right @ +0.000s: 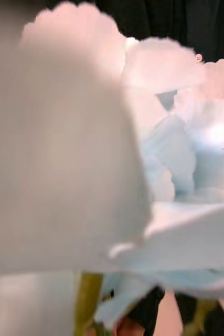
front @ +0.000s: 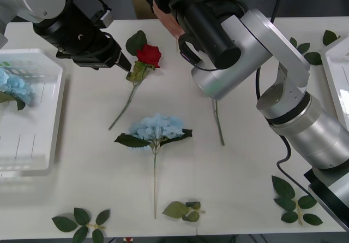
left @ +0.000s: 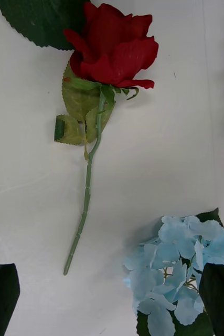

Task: Place the red flowers into the right box and the blue flowers into the left box. If a person shows an open palm, hand one flower to the person first, then continue sorting.

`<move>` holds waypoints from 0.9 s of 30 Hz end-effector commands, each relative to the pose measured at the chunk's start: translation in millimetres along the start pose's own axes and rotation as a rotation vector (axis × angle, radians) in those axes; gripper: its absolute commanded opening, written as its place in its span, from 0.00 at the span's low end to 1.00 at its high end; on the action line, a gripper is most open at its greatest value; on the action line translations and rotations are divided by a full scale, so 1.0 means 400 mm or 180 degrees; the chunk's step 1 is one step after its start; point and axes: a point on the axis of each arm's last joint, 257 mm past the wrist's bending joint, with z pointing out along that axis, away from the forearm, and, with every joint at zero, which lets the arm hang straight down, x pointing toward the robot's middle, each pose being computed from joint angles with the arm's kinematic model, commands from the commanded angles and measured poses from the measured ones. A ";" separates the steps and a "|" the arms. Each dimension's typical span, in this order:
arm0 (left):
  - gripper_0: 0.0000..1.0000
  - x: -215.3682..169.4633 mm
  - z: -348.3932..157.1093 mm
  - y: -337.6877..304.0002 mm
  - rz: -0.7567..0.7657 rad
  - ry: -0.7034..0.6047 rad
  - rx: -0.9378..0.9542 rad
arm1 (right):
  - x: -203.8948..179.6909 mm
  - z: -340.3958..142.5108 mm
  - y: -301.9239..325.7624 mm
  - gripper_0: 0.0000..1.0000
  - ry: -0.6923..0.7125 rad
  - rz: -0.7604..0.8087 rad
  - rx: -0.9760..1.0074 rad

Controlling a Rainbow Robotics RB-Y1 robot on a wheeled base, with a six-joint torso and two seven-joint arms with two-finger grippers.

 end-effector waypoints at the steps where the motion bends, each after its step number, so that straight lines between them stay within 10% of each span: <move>1: 1.00 -0.001 -0.013 0.018 -0.0045 -0.0033 -0.0070 | -0.055 -0.002 0.047 0.83 -0.0126 0.0190 -0.0134; 16: 1.00 -0.085 0.214 0.035 -0.0279 -0.0423 -0.0389 | 0.102 -0.061 -0.166 0.83 0.0645 0.0700 -0.0414; 27: 1.00 -0.087 0.357 0.059 -0.0141 -0.0698 -0.0637 | 0.387 -0.262 -0.426 0.83 0.1713 0.0964 -0.0042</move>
